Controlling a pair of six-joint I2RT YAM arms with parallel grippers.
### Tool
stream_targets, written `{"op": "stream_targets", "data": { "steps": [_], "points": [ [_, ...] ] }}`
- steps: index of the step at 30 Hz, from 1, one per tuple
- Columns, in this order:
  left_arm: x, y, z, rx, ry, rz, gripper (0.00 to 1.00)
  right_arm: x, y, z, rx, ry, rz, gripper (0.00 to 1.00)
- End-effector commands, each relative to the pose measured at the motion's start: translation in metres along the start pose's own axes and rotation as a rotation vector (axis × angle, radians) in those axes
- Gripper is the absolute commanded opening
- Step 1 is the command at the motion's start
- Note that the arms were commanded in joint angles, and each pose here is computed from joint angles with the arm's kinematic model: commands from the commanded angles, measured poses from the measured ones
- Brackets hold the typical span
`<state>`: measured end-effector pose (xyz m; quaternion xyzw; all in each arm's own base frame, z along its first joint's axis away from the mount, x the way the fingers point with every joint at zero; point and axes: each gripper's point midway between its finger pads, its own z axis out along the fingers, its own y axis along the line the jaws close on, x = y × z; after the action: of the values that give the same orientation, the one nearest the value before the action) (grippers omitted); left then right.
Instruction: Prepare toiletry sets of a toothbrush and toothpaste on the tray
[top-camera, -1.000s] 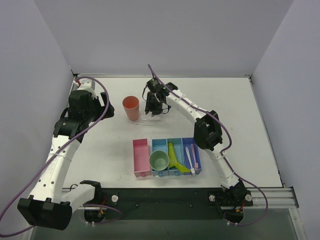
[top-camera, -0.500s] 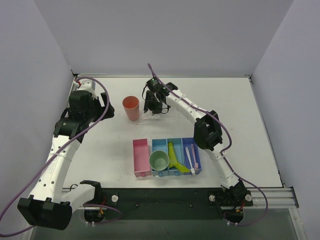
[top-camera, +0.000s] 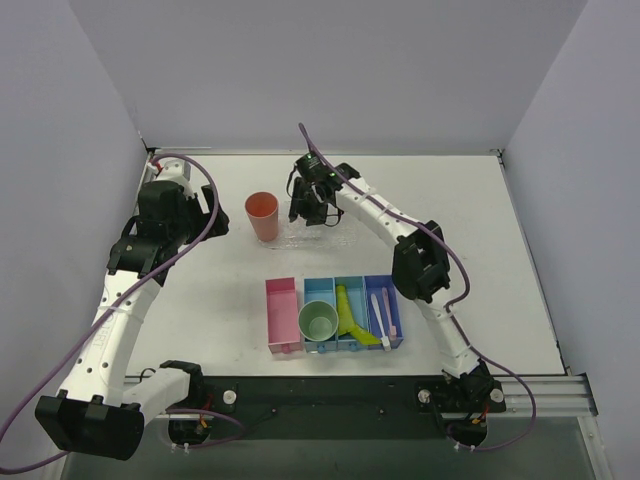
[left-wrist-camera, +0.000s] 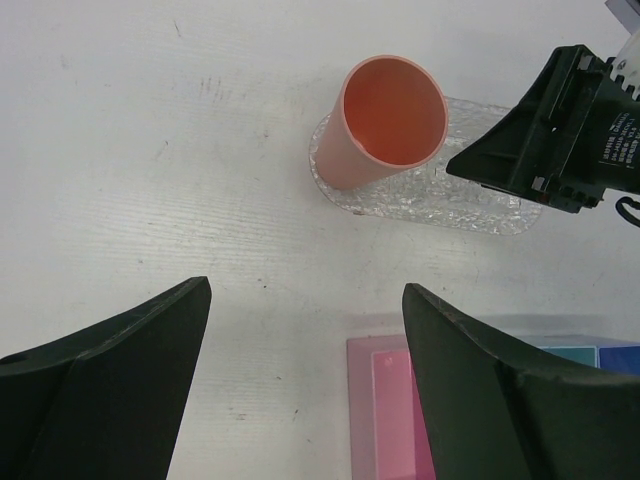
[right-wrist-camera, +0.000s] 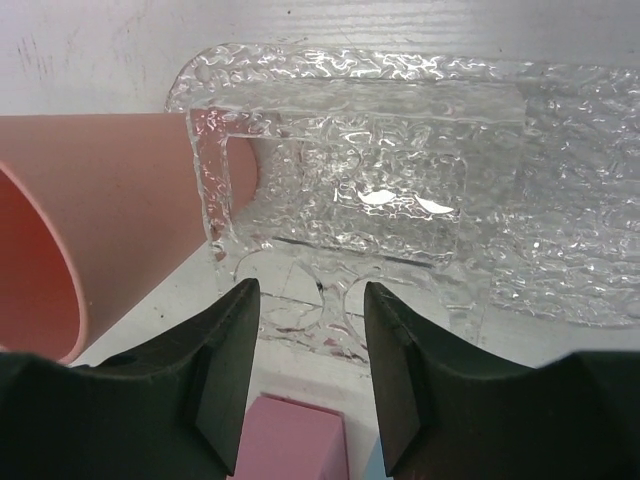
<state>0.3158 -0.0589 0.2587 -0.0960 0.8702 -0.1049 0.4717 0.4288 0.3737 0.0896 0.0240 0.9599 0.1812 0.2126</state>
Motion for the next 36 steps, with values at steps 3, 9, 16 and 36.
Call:
{"op": "stream_targets", "data": {
  "steps": [3, 9, 16, 36],
  "points": [
    [-0.005, -0.005, -0.006, 0.021, -0.021, -0.006, 0.88, -0.020, 0.010, -0.045, -0.035, -0.069, 0.026, 0.42],
    [-0.012, -0.004, -0.009, 0.013, -0.034, 0.007, 0.88, -0.029, 0.015, -0.073, -0.062, -0.111, 0.023, 0.42],
    [-0.024, -0.004, -0.015, 0.002, -0.058, 0.014, 0.88, -0.062, 0.004, -0.144, -0.114, -0.229, -0.043, 0.42],
    [-0.026, -0.040, 0.002, 0.098, -0.018, 0.015, 0.83, 0.084, -0.041, -0.202, -0.205, 0.076, -0.498, 0.43]
  ]
}}
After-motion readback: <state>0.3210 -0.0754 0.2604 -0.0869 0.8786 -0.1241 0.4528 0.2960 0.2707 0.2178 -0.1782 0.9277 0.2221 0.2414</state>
